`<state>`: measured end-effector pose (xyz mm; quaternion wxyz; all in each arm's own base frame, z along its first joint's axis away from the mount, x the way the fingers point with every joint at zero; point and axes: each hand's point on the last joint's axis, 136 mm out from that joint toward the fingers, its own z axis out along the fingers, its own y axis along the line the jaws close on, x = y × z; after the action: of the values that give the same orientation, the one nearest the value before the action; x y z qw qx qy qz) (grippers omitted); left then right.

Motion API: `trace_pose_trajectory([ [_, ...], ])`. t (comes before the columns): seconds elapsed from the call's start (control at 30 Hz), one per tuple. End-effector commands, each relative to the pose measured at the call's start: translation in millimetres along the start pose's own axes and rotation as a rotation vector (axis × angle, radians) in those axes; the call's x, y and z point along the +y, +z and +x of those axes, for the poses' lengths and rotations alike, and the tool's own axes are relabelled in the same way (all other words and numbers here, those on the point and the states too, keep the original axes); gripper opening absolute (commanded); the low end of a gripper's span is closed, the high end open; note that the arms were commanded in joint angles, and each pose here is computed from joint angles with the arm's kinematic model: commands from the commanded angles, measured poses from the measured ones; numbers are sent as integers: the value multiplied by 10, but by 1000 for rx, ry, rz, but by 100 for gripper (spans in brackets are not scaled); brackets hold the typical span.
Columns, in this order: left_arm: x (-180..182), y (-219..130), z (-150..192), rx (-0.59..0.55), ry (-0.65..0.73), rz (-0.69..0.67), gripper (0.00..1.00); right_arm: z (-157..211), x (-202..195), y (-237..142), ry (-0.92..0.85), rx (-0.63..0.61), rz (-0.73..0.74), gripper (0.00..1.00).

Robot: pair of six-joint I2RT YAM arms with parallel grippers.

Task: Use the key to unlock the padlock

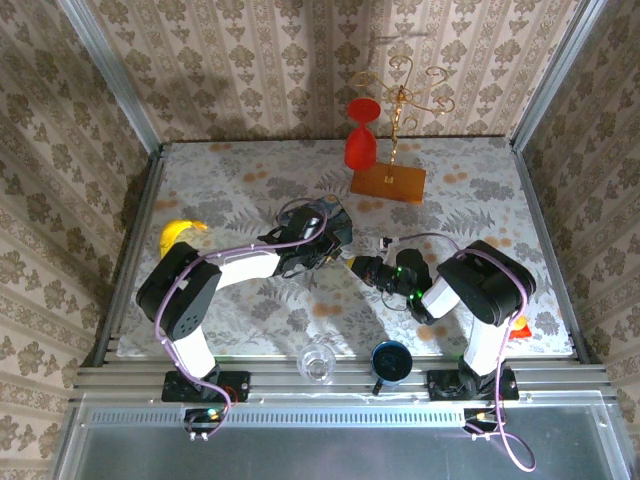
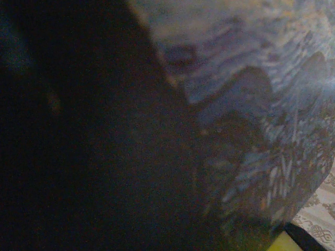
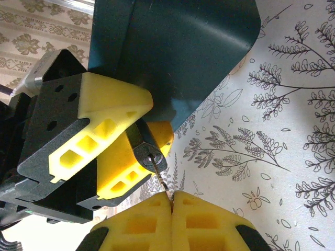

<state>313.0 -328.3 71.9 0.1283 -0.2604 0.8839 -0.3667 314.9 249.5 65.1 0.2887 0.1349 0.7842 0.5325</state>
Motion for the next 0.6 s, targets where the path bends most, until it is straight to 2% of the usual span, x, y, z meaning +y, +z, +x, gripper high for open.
trace_pose_trajectory([
  [0.0,-218,-89,180,72,3,77,0,-111,53,73,-29,-27,-18,0],
  [0.57,-242,-98,115,48,-15,83,0,0,-134,-14,-42,-15,38,0],
])
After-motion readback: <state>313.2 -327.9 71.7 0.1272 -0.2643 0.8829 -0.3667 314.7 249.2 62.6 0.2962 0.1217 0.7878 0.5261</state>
